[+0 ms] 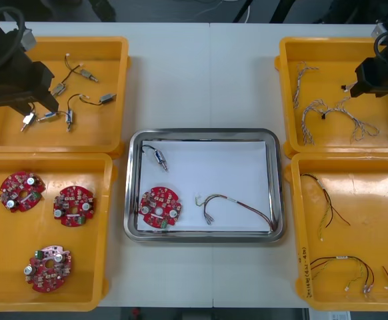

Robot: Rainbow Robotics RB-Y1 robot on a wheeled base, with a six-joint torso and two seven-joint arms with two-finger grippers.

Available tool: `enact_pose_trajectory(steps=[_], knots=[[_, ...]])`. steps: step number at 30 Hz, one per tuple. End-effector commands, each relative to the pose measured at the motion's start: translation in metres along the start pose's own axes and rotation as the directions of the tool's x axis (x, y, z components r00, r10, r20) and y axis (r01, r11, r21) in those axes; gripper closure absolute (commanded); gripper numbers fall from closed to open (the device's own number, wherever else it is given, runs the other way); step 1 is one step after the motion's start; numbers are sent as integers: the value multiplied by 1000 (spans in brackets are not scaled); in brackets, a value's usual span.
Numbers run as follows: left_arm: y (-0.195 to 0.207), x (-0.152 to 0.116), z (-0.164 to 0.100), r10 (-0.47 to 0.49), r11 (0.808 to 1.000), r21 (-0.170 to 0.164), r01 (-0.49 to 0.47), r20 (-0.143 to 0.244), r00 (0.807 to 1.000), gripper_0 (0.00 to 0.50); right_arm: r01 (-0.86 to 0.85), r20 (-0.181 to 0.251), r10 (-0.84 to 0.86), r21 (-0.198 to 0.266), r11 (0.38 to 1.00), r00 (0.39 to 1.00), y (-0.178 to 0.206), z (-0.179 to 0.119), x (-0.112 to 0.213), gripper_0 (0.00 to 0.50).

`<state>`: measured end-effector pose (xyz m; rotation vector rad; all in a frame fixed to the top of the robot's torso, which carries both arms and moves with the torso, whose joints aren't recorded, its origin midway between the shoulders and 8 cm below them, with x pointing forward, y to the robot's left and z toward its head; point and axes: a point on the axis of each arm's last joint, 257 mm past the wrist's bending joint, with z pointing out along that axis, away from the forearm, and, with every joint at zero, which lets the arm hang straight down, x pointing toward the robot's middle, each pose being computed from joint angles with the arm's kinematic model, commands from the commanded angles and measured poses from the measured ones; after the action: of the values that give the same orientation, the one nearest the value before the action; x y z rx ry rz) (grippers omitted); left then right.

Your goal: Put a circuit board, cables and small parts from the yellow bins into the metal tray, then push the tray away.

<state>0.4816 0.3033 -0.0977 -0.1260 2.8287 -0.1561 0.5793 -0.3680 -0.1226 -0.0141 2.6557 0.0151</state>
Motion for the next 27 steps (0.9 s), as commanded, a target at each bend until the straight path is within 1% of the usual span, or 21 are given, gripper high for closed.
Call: enact_pose_trajectory(steps=[1, 6, 11, 12, 14, 18, 19, 22, 25, 27], knots=[[32, -26, -38, 190, 981, -57, -186, 67, 979, 0, 125, 42, -126, 33, 992, 991, -27, -24, -9, 0], [45, -26, -34, 235, 971, -63, -232, 46, 971, 0, 222, 47, -225, 53, 974, 973, -32, -22, -11, 0], [53, -34, -30, 281, 959, -67, -277, 58, 958, 0, 297, 52, -302, 88, 951, 952, -31, -19, -17, 0], [55, -35, -29, 295, 954, -70, -291, 59, 954, 0, 309, 46, -315, 96, 946, 948, -30, -16, -17, 0], [58, -38, -28, 322, 945, -77, -317, 64, 944, 0, 337, 48, -345, 116, 934, 937, -27, -12, -22, 0], [65, -44, -24, 359, 932, -87, -353, 69, 931, 0, 369, 48, -378, 128, 920, 925, -24, -3, -25, 0], [68, -47, -23, 368, 928, -89, -361, 76, 927, 0, 376, 49, -384, 130, 918, 922, -23, -1, -25, 0], [74, -53, -18, 389, 920, -95, -381, 86, 917, 0, 386, 42, -394, 125, 914, 918, -25, 4, -23, 0], [79, -58, -15, 410, 911, -98, -401, 99, 907, 0, 434, 38, -442, 132, 891, 896, -28, 7, -24, 0], [80, -61, -15, 423, 905, -107, -412, 104, 900, 0, 443, 36, -451, 126, 888, 892, -30, 11, -22, 0]])
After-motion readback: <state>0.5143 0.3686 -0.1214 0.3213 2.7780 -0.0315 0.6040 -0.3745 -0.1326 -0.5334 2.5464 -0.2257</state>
